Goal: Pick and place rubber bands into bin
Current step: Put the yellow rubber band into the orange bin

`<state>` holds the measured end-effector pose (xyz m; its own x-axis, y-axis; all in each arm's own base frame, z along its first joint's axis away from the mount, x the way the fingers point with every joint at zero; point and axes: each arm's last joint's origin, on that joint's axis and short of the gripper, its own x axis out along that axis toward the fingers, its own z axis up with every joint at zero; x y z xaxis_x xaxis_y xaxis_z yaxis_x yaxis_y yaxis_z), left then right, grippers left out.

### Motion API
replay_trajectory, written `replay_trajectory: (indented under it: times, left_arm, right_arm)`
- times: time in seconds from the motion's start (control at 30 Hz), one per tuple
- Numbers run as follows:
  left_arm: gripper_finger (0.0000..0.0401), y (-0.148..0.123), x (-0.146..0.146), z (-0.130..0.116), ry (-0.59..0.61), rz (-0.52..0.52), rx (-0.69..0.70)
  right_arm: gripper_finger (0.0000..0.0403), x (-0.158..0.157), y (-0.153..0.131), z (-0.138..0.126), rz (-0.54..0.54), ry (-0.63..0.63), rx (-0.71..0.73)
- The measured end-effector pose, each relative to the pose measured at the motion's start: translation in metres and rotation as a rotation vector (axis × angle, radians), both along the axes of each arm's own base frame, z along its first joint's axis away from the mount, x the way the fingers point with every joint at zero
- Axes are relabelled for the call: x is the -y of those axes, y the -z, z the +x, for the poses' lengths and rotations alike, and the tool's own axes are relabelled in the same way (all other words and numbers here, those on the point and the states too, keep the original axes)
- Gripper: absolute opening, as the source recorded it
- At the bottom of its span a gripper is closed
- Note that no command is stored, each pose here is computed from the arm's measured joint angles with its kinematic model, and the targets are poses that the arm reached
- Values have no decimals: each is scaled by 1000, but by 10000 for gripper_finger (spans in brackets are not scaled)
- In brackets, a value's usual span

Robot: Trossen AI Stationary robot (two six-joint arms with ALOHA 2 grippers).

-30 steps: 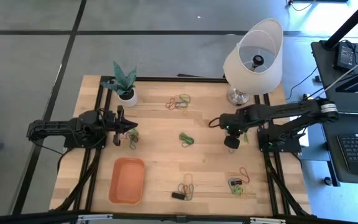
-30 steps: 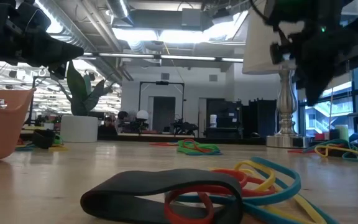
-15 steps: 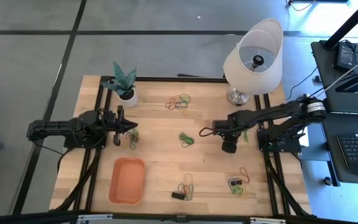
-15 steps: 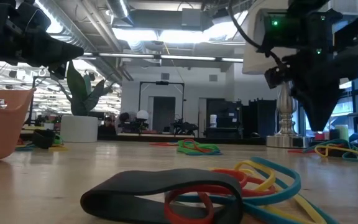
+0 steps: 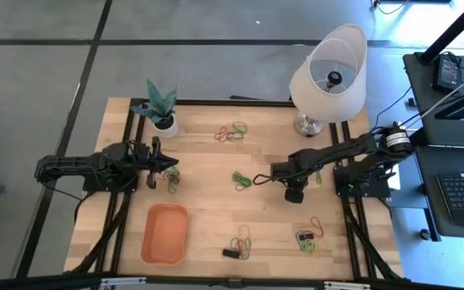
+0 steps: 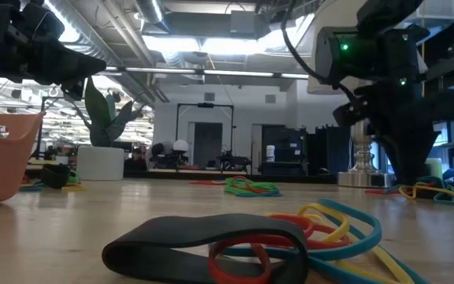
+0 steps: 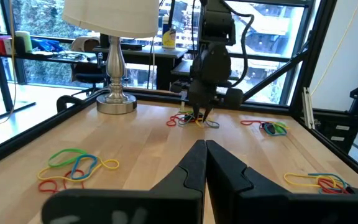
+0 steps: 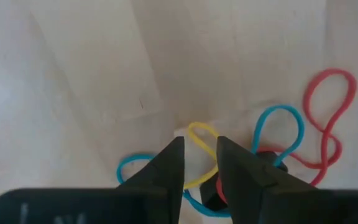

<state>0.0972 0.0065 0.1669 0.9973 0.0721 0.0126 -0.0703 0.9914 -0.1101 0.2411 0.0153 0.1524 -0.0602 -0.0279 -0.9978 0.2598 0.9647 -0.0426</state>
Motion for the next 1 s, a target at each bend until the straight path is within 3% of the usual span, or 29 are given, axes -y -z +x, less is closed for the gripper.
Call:
replay_trajectory:
  times: [0.33,0.5,0.63,0.8,1.0]
  left_arm:
    - [6,0,0,0,0,0,0]
    - [6,0,0,0,0,0,-1]
    - [6,0,0,0,0,0,0]
    - [6,0,0,0,-1,0,0]
    - [6,0,0,0,0,0,0]
  right_arm:
    - [87,2,13,3,-10,13,-52]
    - [17,2,9,2,-10,81,-36]
    - [8,2,-10,1,-12,206,12]
    - [4,1,-54,-3,-3,381,113]
    - [3,2,-87,-5,10,455,235]
